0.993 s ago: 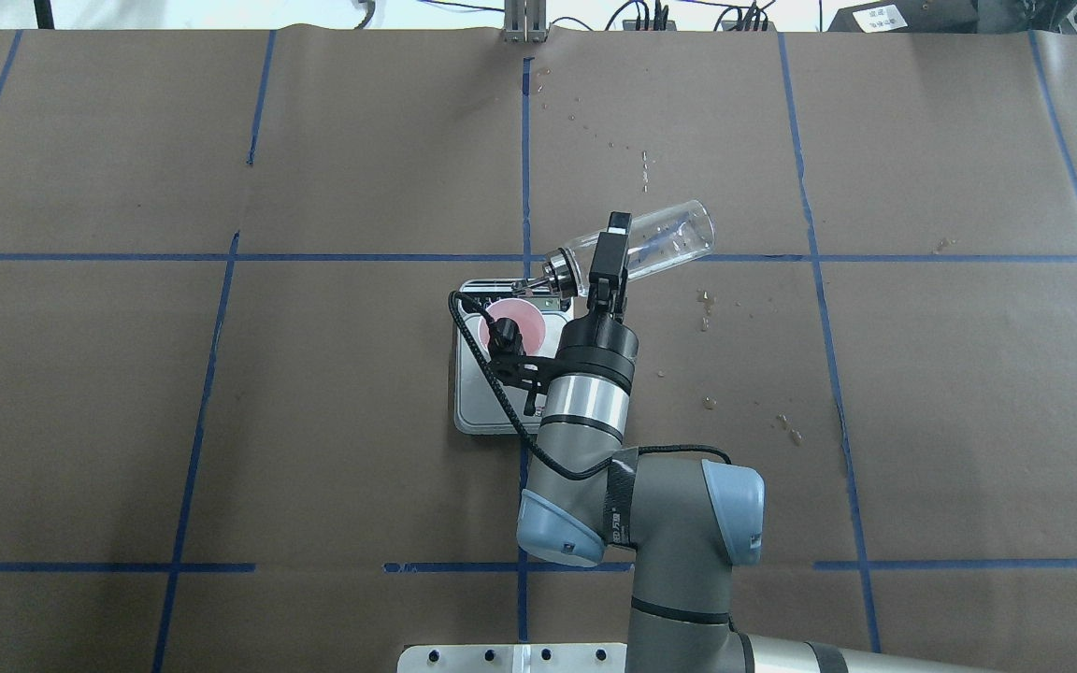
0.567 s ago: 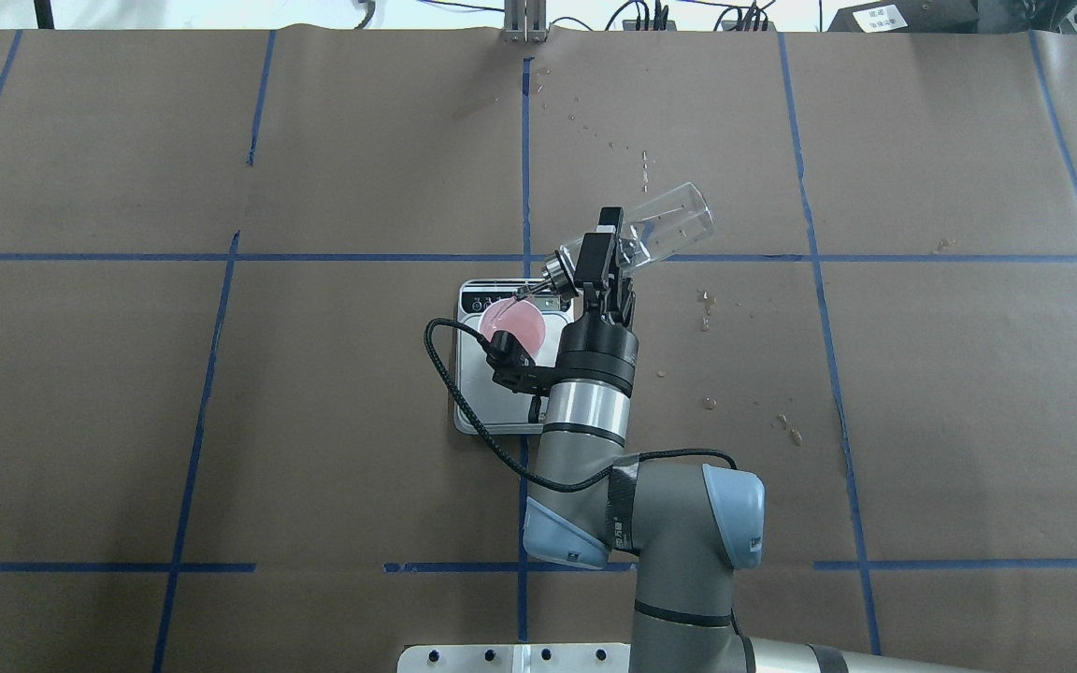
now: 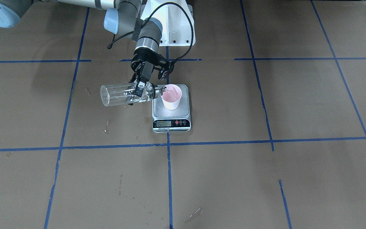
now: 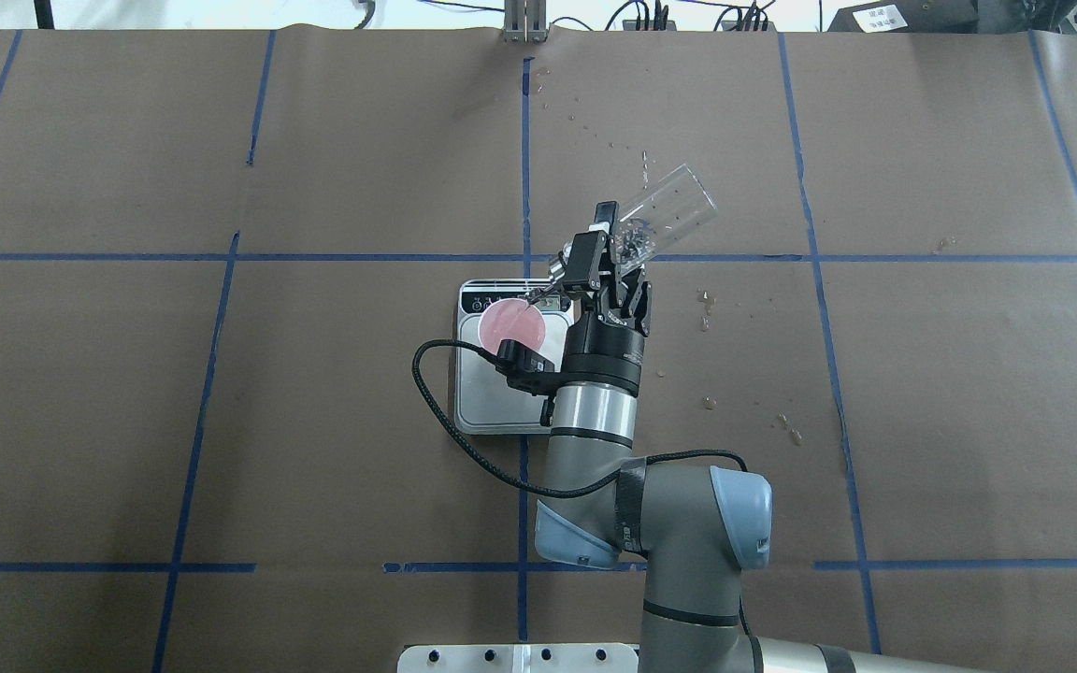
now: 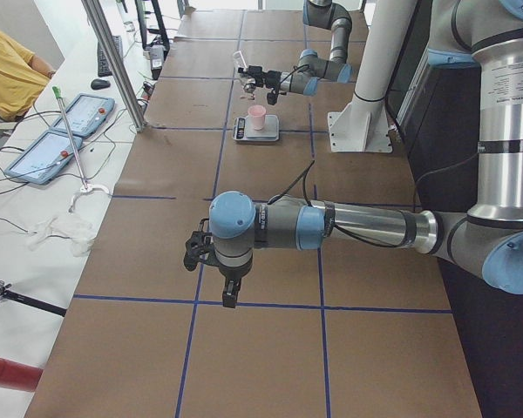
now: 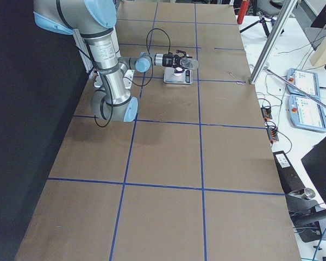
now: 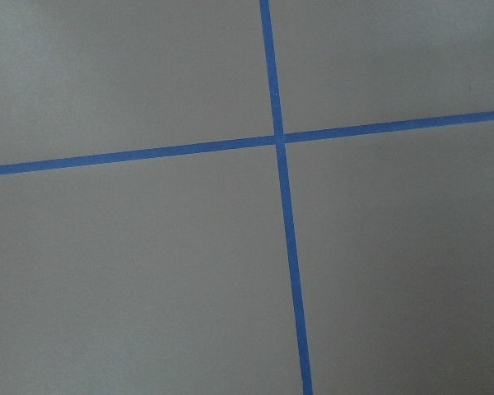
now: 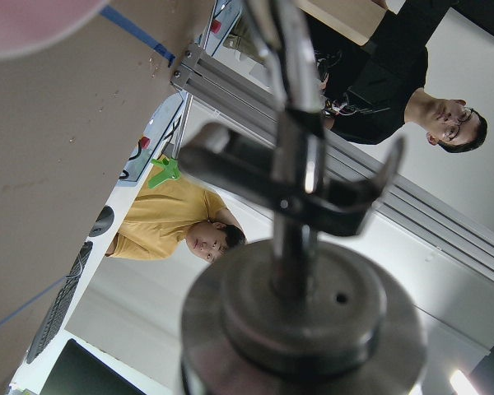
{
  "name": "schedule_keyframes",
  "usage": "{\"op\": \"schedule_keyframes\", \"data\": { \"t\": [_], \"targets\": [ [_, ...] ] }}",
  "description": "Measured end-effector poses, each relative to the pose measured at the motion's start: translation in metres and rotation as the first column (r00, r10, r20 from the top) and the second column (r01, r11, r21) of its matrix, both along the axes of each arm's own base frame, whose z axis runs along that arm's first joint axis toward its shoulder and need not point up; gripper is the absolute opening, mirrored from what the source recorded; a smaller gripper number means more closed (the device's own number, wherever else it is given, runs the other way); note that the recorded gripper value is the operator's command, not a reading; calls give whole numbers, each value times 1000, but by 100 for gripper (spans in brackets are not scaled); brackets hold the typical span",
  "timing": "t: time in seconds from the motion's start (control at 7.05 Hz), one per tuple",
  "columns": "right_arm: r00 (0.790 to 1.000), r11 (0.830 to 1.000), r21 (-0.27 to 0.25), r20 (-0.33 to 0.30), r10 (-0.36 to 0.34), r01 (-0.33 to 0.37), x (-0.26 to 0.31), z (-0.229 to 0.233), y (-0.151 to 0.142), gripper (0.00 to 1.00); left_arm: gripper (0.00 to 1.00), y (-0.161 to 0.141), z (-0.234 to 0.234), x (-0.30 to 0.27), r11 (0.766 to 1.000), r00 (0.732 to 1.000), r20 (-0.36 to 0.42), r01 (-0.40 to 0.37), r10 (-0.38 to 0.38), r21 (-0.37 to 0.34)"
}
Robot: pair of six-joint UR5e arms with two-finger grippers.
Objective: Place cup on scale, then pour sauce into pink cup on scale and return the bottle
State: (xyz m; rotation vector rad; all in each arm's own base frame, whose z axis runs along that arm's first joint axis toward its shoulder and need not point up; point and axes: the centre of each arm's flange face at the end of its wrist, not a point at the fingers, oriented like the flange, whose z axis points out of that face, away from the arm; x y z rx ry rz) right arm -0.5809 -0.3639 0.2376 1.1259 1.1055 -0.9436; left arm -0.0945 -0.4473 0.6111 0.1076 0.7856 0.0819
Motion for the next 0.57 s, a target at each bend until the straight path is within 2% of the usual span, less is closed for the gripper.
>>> {"op": "schedule_keyframes", "data": {
  "t": [0.57],
  "targets": [
    [1000,1000,9,-12,5,-5,1,0,0,0,100,0,0,0,1000,1000,0,0,0,0]
  ]
}}
